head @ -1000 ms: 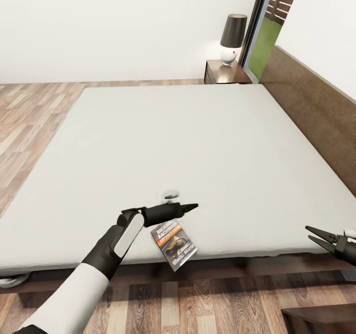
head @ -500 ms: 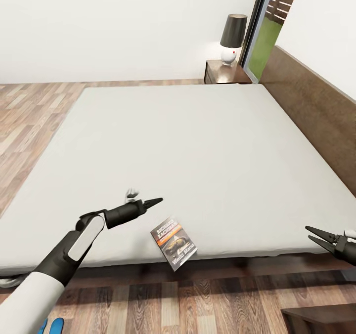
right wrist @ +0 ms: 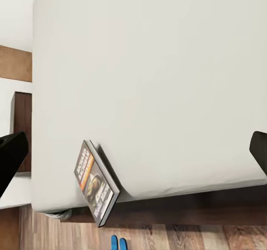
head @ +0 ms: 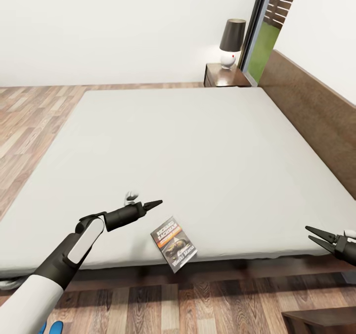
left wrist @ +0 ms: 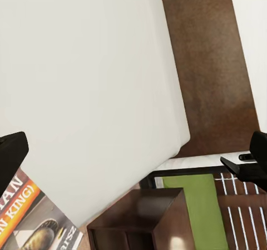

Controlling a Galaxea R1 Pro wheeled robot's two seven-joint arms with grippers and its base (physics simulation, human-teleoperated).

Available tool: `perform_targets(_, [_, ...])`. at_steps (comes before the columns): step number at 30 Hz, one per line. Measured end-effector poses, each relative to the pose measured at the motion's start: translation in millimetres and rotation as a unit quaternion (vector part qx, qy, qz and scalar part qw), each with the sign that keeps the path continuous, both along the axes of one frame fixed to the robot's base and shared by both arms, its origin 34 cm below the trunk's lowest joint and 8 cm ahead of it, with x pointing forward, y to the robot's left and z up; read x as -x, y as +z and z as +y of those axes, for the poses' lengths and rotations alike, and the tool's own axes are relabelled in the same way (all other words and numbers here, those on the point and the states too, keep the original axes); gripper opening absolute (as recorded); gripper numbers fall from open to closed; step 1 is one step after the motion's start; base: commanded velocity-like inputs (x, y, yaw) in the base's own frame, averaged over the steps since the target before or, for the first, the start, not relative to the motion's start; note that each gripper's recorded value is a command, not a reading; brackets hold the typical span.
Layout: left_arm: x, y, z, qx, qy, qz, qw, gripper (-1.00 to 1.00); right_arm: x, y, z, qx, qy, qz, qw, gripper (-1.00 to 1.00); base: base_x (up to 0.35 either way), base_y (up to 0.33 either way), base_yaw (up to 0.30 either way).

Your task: In the bedroom, move the book from the bed onto either nightstand, and place the two sandals side by side next to the bed.

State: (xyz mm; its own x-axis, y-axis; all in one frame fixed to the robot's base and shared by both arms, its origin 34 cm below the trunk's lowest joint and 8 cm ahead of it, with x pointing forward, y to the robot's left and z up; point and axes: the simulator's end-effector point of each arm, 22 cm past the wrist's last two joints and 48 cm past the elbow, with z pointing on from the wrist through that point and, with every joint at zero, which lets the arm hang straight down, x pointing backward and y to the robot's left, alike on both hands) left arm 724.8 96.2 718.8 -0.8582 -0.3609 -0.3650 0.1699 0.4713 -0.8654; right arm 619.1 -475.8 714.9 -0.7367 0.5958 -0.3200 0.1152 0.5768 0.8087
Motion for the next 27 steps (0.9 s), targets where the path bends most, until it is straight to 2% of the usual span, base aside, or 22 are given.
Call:
perform_targets(12, [4, 5, 3, -0.003, 0.004, -0.005, 1.0000, 1.00, -2, 9, 0, 0.000, 0.000, -0.009, 1.0000, 1.00, 0.000, 0.000, 0.000])
perform_targets(20, [-12, 17, 23, 0.001, 0.033, -0.017, 0.9993, 1.00, -4, 14, 0, 0.001, 0.000, -0.015, 0.9999, 1.00, 0.000, 0.000, 0.000])
perform_targets(27, [-12, 19, 23, 0.003, 0.034, -0.018, 0.9993, 1.00, -4, 15, 0, 0.001, 0.000, -0.015, 0.9999, 1.00, 0.000, 0.000, 0.000])
